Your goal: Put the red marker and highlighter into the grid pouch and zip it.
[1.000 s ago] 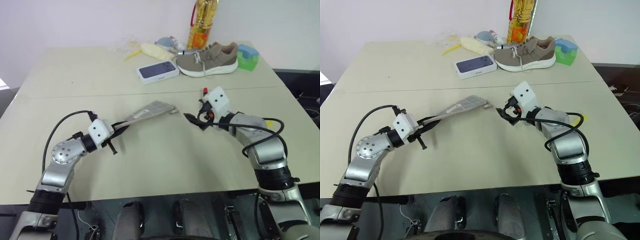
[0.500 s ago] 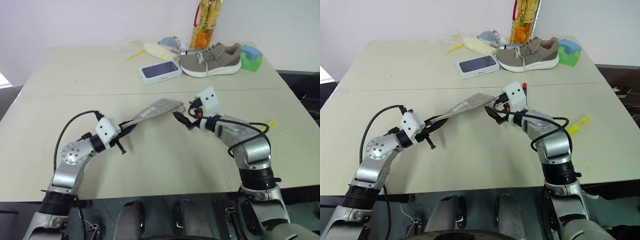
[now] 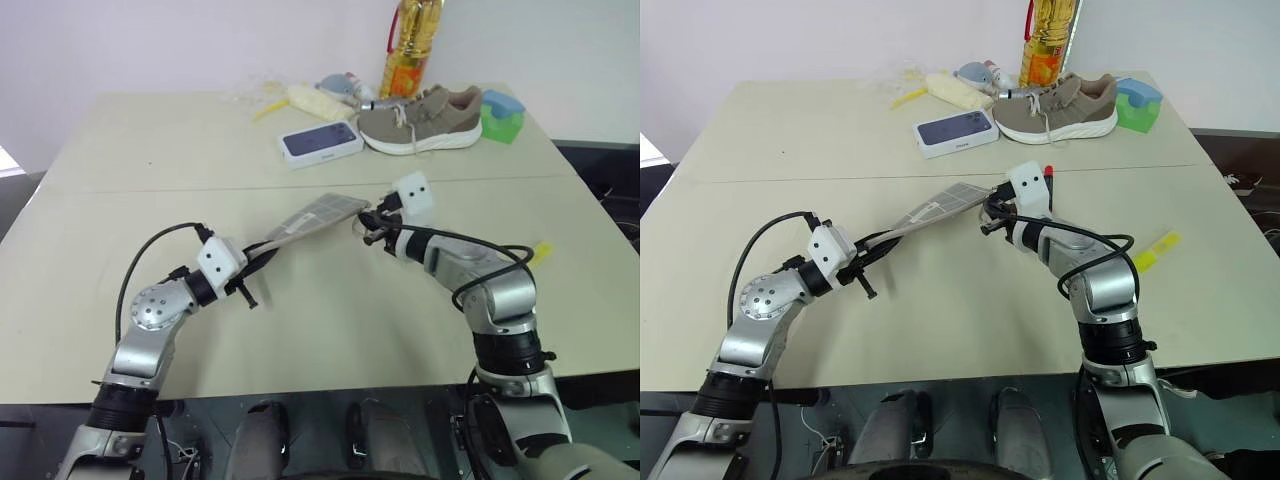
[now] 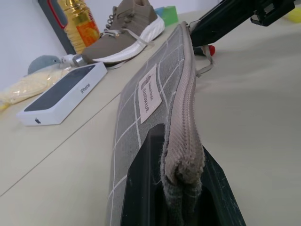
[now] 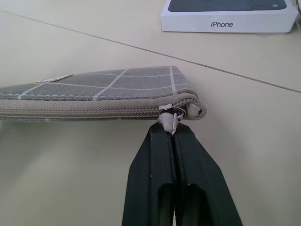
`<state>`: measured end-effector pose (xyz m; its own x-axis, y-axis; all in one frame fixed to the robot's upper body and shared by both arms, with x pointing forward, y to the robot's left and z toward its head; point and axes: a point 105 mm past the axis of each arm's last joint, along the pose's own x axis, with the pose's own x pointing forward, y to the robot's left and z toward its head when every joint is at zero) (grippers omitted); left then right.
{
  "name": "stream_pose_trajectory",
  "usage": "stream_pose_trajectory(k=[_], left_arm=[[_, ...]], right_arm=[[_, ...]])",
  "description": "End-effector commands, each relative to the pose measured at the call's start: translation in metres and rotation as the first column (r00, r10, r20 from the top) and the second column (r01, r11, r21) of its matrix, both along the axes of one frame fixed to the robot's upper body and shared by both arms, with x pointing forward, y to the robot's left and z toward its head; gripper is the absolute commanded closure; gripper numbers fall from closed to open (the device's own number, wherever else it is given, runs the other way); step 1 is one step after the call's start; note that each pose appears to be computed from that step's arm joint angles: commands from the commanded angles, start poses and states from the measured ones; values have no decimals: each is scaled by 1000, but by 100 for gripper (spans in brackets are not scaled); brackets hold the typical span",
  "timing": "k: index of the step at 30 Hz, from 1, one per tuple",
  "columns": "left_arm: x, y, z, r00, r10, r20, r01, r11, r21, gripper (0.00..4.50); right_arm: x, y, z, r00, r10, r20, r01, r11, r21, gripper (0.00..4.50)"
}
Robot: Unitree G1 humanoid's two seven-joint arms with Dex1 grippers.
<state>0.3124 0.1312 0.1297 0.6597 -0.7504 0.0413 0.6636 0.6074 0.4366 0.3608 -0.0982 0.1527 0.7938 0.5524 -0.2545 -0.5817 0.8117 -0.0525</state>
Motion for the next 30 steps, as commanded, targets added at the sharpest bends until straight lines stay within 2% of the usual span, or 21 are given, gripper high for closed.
stream_pose_trajectory(k=[1,7,14,20,24,27,30], left_arm=[[0,-9,5,999,-14,42,14,1000,7,450],[2,-24,2,999,-22,37,22,1000,-13,450],[6,-45,4,999,-38,36,40,998,-39,450],[10,-56,8,998,-44,43,46,997,-62,450],[12,-57,10,998,-32,46,35,997,-70,450],[15,-51,10,999,5,52,-1,998,-67,450],[22,-34,12,995,77,65,-74,996,-57,450]], right_arm=[[-13,20,19,986,131,100,-124,990,-73,447],[-34,42,21,948,293,125,-271,947,-171,447],[-67,80,24,859,497,118,-460,853,-247,447],[-81,102,22,813,573,103,-533,804,-263,447],[-79,103,21,817,567,100,-527,806,-269,447],[-78,93,26,824,559,94,-525,815,-248,364],[-64,61,27,884,457,96,-419,868,-267,213]])
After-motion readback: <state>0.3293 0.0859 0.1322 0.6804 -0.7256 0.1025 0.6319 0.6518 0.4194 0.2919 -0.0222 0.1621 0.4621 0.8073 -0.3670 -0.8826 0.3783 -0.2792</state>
